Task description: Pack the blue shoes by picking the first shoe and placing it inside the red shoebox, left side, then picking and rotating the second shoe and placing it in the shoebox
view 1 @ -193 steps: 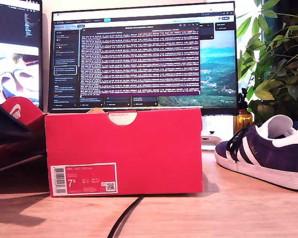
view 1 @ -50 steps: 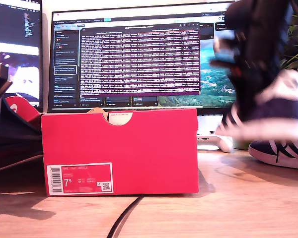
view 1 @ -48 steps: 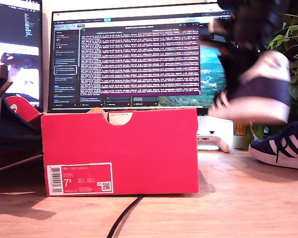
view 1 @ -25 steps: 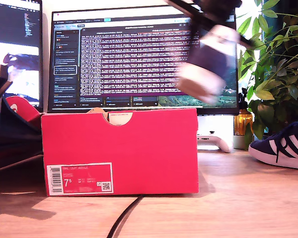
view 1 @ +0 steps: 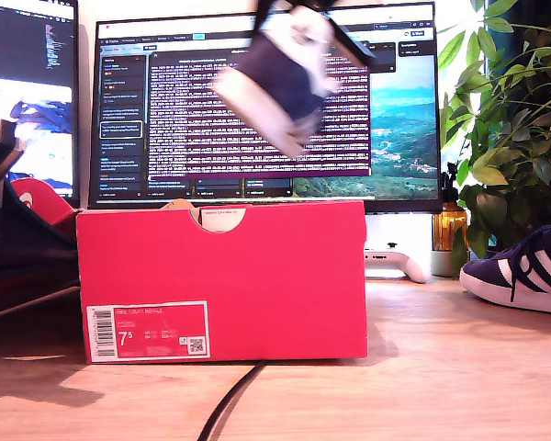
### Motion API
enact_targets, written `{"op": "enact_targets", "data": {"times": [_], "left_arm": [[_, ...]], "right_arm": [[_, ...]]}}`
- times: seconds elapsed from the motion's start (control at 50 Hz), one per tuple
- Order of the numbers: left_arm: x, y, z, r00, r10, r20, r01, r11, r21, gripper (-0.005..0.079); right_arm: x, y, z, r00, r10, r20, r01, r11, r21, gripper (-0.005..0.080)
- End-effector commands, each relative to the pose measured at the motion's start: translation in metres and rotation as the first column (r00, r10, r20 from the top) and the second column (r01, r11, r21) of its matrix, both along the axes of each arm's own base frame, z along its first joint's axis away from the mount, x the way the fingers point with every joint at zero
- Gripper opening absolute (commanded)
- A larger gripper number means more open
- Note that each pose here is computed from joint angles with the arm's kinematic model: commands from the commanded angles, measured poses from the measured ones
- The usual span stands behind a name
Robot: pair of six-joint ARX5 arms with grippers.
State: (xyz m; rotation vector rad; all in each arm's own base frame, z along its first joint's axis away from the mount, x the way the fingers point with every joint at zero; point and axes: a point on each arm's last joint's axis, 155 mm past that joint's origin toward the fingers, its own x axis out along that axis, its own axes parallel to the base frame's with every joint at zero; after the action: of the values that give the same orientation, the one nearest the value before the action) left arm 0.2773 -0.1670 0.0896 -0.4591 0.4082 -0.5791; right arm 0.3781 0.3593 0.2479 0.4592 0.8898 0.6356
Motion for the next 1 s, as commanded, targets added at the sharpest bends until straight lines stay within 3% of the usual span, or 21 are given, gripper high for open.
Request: {"op": "enact_targets", "data": {"times": [0.0,0.6,0.98], "left_arm": [[0.002,-0.003,0.005,1.000,-0.006,0.012,0.006,1.000,-0.007,-0.0020],[0.002,-0.003,0.005,1.000,-0.006,0.016,0.006,1.000,-0.002,-0.0020],[0.002,-0.003,0.005,1.000,-0.006,0.017,0.006,1.000,-0.002,-0.0020]], "right_arm": [[0.009,0.009,0.004,1.000,-0.012,0.019,0.012,1.000,0.021,-0.0013],[0.029,0.033,-0.087,0.998,-0.032,-0.057,0.027,0.996,-0.084,-0.0013],[0.040,0.032,-0.121,0.995,-0.078,-0.056,0.069,0.986,-0.149,-0.0013]]}}
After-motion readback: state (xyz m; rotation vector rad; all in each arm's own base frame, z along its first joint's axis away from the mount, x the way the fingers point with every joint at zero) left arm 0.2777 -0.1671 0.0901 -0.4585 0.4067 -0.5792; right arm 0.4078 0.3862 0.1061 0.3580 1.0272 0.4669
